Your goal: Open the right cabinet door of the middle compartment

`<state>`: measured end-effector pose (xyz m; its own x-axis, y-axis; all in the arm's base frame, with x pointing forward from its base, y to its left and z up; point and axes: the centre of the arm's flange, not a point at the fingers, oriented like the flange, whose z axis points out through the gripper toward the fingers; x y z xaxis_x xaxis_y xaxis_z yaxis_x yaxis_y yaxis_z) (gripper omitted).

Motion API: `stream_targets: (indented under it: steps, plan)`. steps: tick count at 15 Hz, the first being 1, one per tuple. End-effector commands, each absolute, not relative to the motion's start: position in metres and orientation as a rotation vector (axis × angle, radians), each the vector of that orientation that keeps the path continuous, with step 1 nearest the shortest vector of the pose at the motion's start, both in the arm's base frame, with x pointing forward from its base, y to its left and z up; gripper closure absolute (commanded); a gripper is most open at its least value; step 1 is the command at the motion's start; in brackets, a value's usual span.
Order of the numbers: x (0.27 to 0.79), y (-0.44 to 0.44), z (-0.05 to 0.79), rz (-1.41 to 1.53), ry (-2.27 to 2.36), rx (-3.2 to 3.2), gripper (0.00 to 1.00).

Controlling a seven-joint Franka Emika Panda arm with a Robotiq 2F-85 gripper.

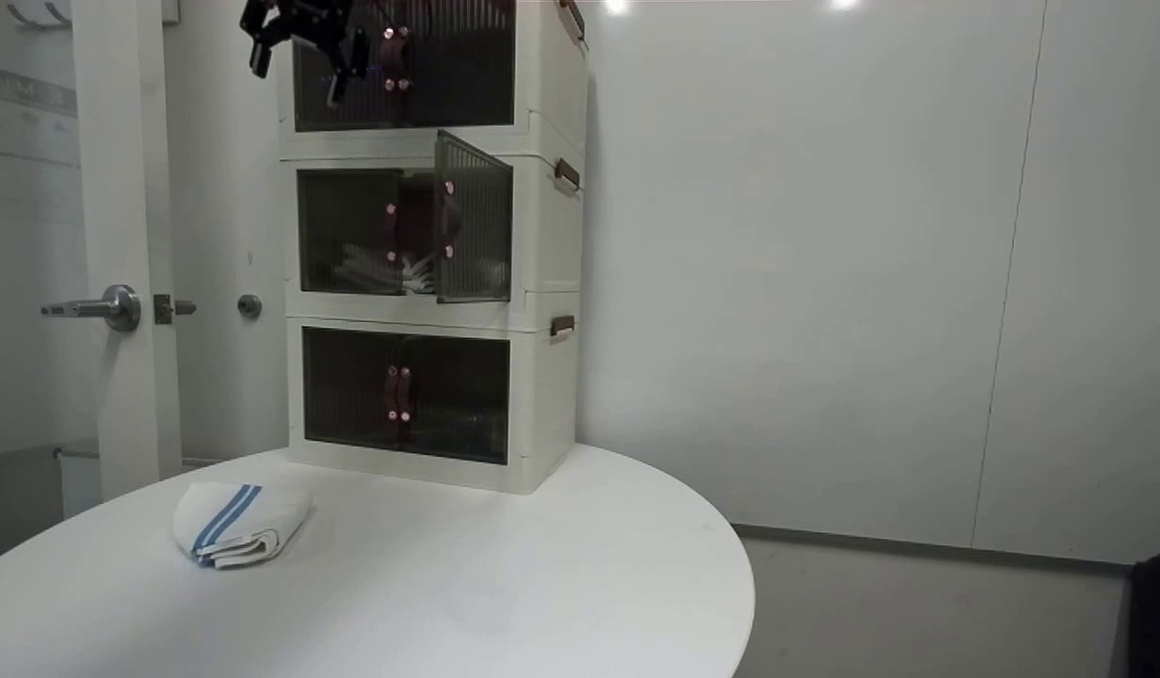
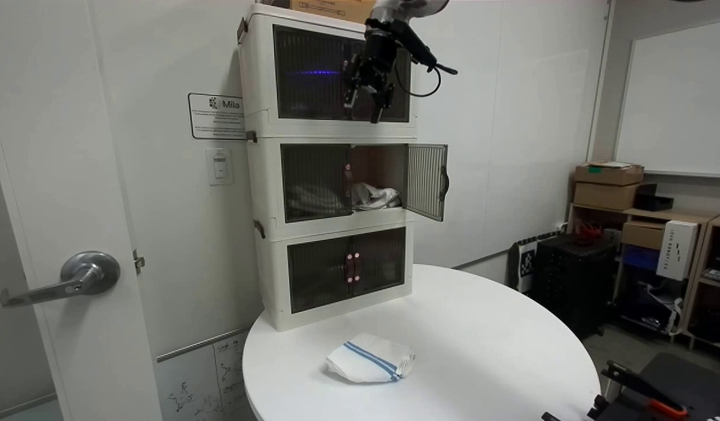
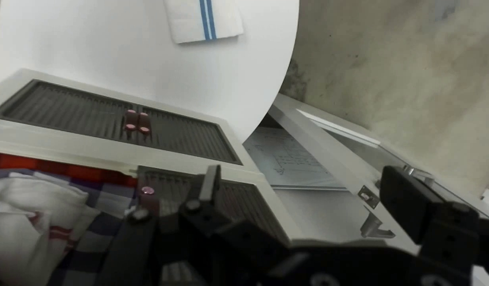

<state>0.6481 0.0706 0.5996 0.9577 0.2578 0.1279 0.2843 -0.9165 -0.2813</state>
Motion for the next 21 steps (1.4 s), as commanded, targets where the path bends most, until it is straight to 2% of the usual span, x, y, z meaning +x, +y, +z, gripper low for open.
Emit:
stream_targets:
  steps: [1, 6, 11, 18, 21]
  plan:
    - [0.672, 0.089, 0.555, -0.098, -0.524, -2.747, 0.00]
    - [0.682, 0.085, 0.488, -0.164, -0.414, -2.800, 0.00]
    - [0.655, 0.085, 0.453, -0.252, -0.371, -2.844, 0.00]
    - [0.546, 0.118, 0.482, 0.043, -0.523, -2.817, 0.00]
    - [0.507, 0.124, 0.497, 0.047, -0.551, -2.858, 0.00]
